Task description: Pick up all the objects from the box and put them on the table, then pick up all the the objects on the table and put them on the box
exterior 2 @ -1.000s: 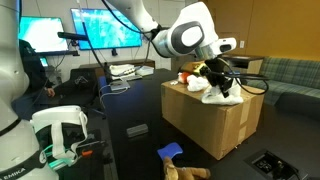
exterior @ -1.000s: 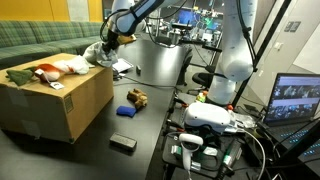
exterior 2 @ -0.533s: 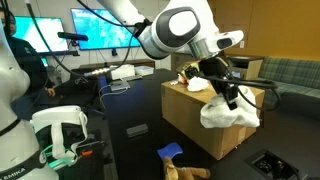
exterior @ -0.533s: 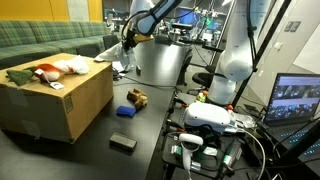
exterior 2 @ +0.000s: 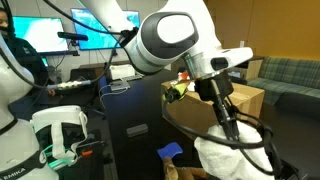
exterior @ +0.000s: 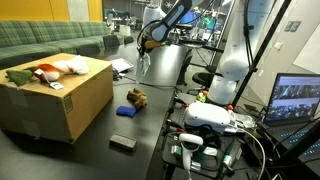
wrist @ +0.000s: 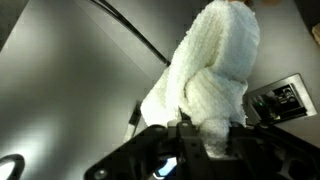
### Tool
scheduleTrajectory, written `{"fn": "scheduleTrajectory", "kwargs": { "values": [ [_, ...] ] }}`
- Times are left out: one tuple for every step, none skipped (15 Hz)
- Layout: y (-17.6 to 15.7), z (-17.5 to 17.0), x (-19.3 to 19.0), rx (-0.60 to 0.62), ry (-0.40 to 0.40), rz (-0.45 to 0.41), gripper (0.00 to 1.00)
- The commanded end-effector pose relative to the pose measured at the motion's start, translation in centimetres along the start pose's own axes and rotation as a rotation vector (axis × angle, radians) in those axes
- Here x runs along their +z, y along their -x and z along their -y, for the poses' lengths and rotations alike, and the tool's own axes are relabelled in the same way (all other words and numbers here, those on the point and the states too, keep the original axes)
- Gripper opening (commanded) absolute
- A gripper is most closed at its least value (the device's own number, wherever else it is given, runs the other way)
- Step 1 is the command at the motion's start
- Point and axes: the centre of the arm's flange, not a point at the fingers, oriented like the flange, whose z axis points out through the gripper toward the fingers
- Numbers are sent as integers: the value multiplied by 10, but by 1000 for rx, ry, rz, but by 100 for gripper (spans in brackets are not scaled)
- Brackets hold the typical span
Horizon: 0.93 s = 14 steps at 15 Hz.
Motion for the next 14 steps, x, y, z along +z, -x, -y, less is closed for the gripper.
{"fn": "scheduleTrajectory", "kwargs": {
  "values": [
    [24,-4,42,59,69,34,8],
    [30,-3,57,68,86,55,8],
    [37,-4,77,77,101,83,7],
    [42,-5,92,96,121,108,7],
    [49,-6,111,114,130,136,7],
    [54,-8,126,125,144,163,7],
    [61,-10,140,131,159,188,7],
    [66,-13,151,134,168,216,7],
    [72,-15,160,131,169,242,7],
    [78,-14,167,135,178,260,7],
    [83,-14,171,134,178,279,7],
    [89,-12,175,132,183,287,8],
    [91,-11,175,128,176,300,41],
    [94,-8,174,120,167,304,41]
  ]
}}
